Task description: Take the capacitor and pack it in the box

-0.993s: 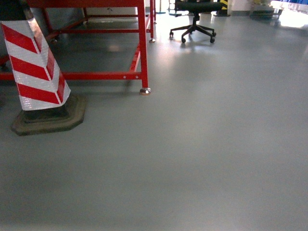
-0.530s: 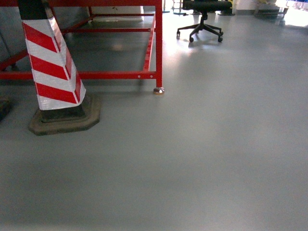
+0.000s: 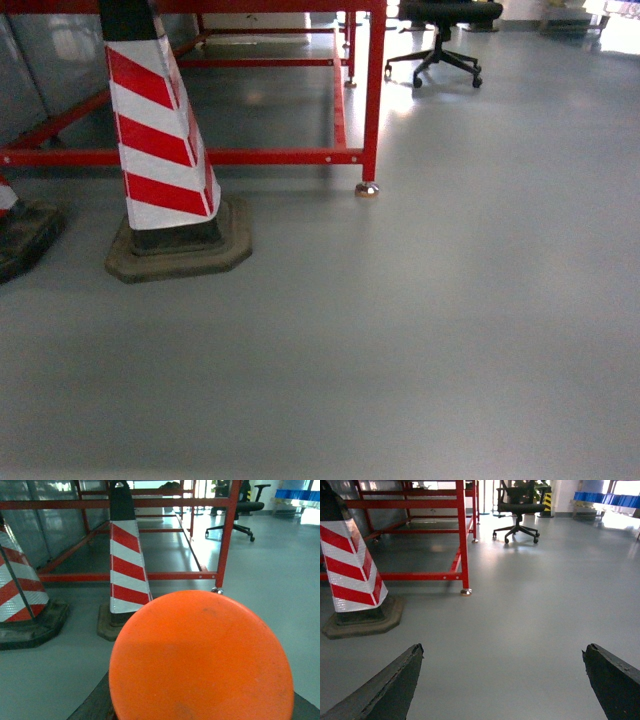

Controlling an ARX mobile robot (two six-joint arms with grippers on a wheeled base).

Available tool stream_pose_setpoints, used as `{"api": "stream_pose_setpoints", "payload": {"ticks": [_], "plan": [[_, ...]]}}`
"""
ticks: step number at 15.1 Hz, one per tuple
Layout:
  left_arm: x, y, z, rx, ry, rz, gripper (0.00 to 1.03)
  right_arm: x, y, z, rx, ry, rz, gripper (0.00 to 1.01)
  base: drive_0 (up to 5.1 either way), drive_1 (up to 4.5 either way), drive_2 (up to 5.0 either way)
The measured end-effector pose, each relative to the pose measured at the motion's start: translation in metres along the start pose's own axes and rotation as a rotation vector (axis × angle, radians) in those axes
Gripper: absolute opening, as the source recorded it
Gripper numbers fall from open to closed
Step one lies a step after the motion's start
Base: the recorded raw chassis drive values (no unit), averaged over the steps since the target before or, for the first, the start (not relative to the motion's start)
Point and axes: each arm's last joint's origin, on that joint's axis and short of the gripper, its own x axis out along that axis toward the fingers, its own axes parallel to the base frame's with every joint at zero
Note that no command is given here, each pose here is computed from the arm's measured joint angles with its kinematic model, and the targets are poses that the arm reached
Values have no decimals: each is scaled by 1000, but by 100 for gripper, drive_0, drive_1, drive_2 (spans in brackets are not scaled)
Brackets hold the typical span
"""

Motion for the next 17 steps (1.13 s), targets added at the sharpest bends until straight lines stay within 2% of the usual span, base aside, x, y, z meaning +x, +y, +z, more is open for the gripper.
{"api": "stream_pose_setpoints", "payload": {"ticks": [17], "plan": [[0,0,0,0,2,3,44,0,0,0,0,2,4,98,-502,239,239]]}}
